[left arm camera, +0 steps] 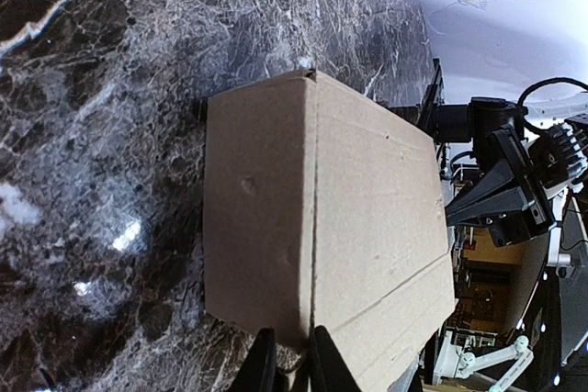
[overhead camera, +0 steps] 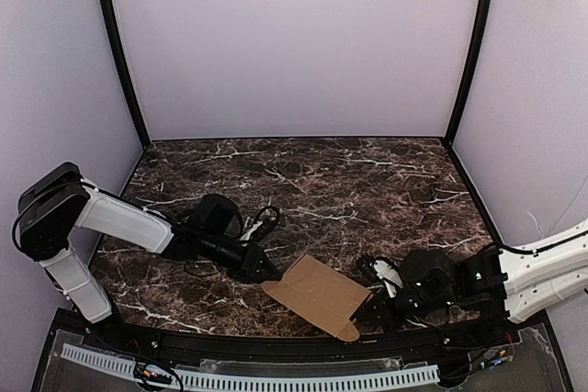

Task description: Fold the paper box

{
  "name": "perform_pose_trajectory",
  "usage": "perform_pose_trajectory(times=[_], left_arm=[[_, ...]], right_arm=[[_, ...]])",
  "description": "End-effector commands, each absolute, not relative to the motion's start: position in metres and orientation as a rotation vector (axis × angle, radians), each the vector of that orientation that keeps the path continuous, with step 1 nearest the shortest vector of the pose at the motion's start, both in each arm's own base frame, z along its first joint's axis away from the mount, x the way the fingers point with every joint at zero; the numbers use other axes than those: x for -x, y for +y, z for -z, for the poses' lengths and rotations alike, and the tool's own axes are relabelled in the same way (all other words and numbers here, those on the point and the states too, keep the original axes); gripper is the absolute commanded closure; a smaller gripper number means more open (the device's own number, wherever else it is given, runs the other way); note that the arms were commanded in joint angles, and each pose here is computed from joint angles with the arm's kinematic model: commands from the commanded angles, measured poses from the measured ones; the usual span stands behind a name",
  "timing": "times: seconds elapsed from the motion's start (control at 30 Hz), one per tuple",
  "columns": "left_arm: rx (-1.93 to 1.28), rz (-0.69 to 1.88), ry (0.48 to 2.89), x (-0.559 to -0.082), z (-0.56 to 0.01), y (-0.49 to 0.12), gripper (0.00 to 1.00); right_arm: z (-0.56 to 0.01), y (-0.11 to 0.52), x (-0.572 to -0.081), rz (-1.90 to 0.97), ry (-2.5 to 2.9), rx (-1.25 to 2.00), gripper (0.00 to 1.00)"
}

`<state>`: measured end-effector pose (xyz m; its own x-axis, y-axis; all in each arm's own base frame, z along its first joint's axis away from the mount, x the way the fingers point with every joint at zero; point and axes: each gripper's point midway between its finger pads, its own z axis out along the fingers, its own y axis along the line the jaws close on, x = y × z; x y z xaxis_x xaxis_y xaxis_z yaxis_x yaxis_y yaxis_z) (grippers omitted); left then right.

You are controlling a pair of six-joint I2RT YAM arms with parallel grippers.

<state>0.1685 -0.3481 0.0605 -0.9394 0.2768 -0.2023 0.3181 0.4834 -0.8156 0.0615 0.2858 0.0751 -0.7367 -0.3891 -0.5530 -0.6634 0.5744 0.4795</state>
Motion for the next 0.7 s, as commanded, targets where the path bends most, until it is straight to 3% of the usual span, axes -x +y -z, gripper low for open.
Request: perform_pose_trajectory(times=[0.0,0.67], left_arm=[[-0.506,1.425,2.698,-0.161,-0.061,-0.338,0.87],[-0.221,1.116,2.628,-0.178,-0.065,-0.314,0.84]], right_arm=[[-0.081,0.301,-0.081,-0.951,2.337,0.762,1.00],[-0.093,0.293,-0.169,-0.761,2.290,0.715,0.95]])
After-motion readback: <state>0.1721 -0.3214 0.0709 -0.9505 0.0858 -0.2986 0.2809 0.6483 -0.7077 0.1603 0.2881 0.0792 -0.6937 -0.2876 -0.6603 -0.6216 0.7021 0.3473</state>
